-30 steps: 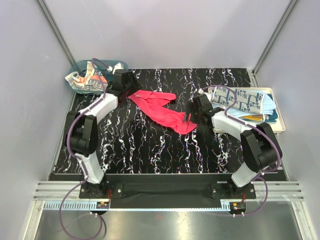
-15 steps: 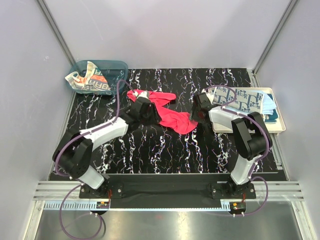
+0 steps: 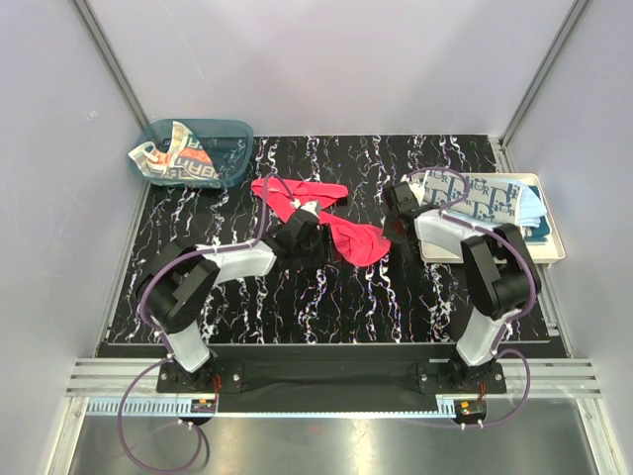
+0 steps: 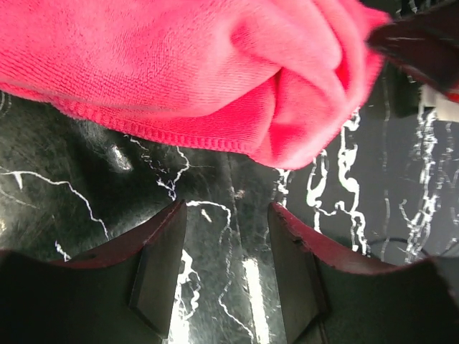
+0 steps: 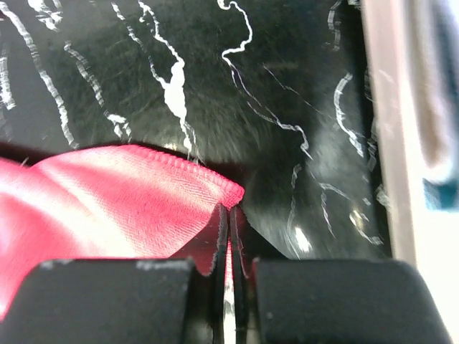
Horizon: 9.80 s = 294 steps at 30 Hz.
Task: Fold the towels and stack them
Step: Flatten out the crumpled towel, then fold the towel
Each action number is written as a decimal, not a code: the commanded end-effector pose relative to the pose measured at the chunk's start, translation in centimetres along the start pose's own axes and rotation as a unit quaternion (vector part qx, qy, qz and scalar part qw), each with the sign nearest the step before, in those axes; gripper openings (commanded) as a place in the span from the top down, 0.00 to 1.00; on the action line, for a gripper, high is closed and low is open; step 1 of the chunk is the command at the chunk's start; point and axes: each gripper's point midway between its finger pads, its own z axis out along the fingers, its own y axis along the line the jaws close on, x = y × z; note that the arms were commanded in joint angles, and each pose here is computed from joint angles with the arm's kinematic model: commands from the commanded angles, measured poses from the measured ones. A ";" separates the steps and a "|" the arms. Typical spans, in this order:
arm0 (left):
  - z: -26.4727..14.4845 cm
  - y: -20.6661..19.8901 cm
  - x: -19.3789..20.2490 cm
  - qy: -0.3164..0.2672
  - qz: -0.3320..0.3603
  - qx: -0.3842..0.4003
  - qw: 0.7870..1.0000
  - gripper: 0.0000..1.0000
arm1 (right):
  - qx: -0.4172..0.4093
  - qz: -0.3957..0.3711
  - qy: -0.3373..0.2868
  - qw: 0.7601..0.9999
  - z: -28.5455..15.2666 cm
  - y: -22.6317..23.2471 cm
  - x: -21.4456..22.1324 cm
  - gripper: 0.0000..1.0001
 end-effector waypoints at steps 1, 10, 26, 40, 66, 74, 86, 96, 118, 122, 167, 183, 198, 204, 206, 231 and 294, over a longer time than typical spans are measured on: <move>-0.1 -2.8 -1.8 -0.039 0.026 0.050 0.998 0.46 | -0.006 0.006 -0.053 0.999 -4.7 -0.3 -3.7 0.99; 1.1 -3.0 -1.6 -0.042 0.069 0.051 0.995 0.46 | -0.038 0.003 -0.098 0.994 -11.8 0.1 -7.2 0.99; 3.2 -1.8 -3.5 -0.082 0.008 0.011 0.997 0.41 | -0.085 -0.015 -0.138 0.987 -19.4 2.2 -10.6 0.99; 5.2 9.2 -11.8 -0.084 -0.036 -0.236 0.968 0.49 | -0.076 -0.032 -0.099 0.992 -17.9 2.2 -6.9 0.99; -1.0 4.1 -8.9 -0.063 -0.039 -0.117 0.990 0.40 | 0.041 -0.047 -0.082 0.995 -7.6 1.3 -6.4 1.00; 1.0 0.2 -6.4 -0.084 -0.113 -0.121 0.983 0.40 | 0.044 -0.037 -0.075 0.996 -6.4 0.3 -6.0 1.00; 1.9 1.3 -4.9 -0.086 -0.160 -0.195 0.964 0.45 | 0.042 -0.033 -0.067 0.996 -5.9 -0.4 -5.7 1.00; 3.6 0.5 -3.3 -0.066 -0.172 -0.185 0.965 0.46 | 0.035 -0.019 -0.062 0.997 -5.5 -1.0 -5.7 1.00; 5.5 1.3 0.0 -0.027 -0.167 -0.198 0.966 0.88 | 0.024 -0.003 -0.061 0.998 -5.6 -1.7 -6.0 1.00; 4.9 1.5 -0.1 -0.023 -0.157 -0.191 0.969 1.00 | 0.024 -0.003 -0.060 0.998 -5.7 -1.8 -6.0 1.00; -10.0 12.7 6.3 -0.007 -0.092 -0.247 0.965 1.00 | -0.095 0.005 0.045 0.994 -7.7 1.3 9.9 0.55; -10.5 12.7 6.2 -0.009 -0.094 -0.236 0.967 0.87 | -0.108 0.004 0.051 0.993 -7.8 1.3 10.8 0.55; -10.2 10.6 5.9 -0.002 -0.087 -0.179 0.980 0.53 | -0.106 0.002 0.061 0.992 -7.2 1.3 11.5 0.90; -9.0 10.7 7.1 0.027 -0.092 -0.175 0.980 0.57 | -0.107 0.000 0.060 0.992 -7.4 1.4 11.4 0.92; -8.8 11.1 7.6 0.035 -0.098 -0.186 0.977 0.62 | -0.105 -0.002 0.058 0.993 -7.5 1.3 11.3 0.92; -24.3 -1.2 -11.7 -0.231 0.058 -0.086 0.967 1.00 | -0.213 -0.022 -0.154 0.965 -23.4 7.6 -6.8 1.00; -7.2 5.3 -39.4 -0.295 -0.036 0.033 0.954 1.00 | -0.256 -0.021 -0.194 0.947 -5.7 10.1 -31.2 1.00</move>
